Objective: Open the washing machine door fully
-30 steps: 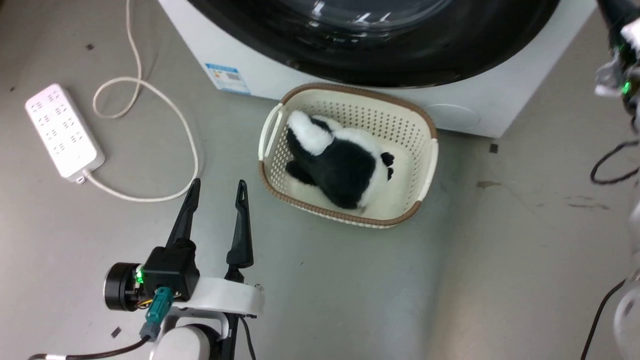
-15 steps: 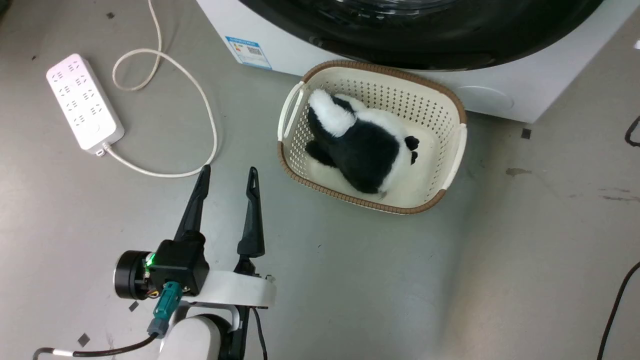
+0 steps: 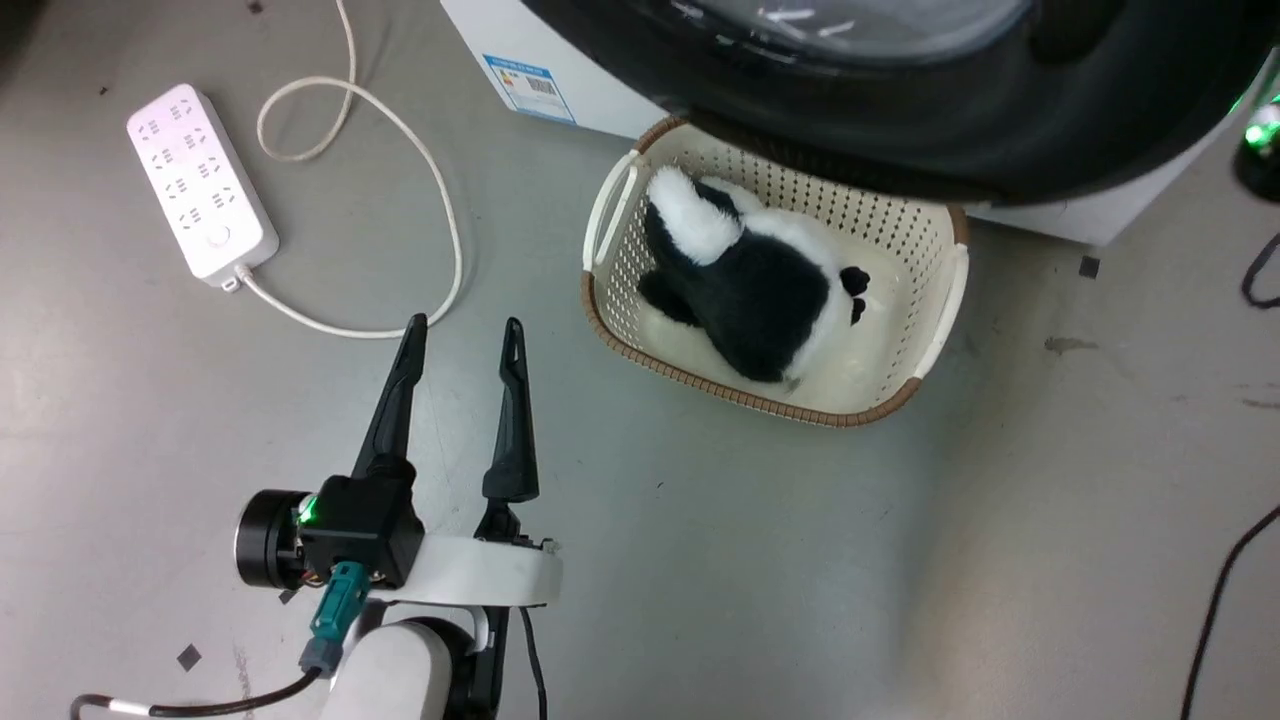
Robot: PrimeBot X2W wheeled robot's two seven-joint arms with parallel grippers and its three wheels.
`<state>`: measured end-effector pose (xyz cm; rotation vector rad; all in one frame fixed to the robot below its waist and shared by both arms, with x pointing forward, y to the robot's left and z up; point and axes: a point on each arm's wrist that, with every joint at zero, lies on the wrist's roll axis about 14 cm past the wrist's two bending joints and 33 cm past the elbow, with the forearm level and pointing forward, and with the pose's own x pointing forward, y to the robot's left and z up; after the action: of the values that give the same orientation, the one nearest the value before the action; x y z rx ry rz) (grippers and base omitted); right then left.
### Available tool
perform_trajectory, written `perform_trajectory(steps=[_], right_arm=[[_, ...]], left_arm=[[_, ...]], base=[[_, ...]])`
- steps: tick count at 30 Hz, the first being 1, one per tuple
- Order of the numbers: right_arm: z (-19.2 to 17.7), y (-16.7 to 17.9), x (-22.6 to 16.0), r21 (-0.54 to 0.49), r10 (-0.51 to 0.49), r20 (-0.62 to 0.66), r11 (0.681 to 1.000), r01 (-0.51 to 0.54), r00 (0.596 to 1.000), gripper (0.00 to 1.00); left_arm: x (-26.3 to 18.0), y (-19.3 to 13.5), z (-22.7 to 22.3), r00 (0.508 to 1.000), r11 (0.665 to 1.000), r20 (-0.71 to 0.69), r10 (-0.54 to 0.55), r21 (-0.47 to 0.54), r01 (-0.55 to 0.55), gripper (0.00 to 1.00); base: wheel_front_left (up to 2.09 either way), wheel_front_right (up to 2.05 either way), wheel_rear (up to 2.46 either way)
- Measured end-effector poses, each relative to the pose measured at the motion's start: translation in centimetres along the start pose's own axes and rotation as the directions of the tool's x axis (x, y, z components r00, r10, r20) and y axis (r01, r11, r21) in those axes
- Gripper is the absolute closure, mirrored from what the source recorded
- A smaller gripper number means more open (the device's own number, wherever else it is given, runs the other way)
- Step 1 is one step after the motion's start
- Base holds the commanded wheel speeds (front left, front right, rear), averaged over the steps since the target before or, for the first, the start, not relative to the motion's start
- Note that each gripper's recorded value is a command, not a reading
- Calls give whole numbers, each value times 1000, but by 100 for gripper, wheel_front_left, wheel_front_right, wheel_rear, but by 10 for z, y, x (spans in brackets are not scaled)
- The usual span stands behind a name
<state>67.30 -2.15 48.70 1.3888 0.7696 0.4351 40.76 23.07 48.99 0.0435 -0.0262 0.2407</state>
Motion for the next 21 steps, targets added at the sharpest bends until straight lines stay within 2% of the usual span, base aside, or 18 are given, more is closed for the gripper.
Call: perform_trajectory(steps=[7, 21], right_arm=[[-32, 16, -13, 58, 28, -97, 998, -22, 995, 100], [-125, 12, -64, 86, -3, -275, 996, 28, 961, 100]], left_arm=[[-6, 1, 18, 999, 1000, 54, -2, -14, 2, 0], [-42, -2, 42, 993, 998, 112, -34, -40, 39, 0]], base=[[0, 0, 0], [0, 0, 0]])
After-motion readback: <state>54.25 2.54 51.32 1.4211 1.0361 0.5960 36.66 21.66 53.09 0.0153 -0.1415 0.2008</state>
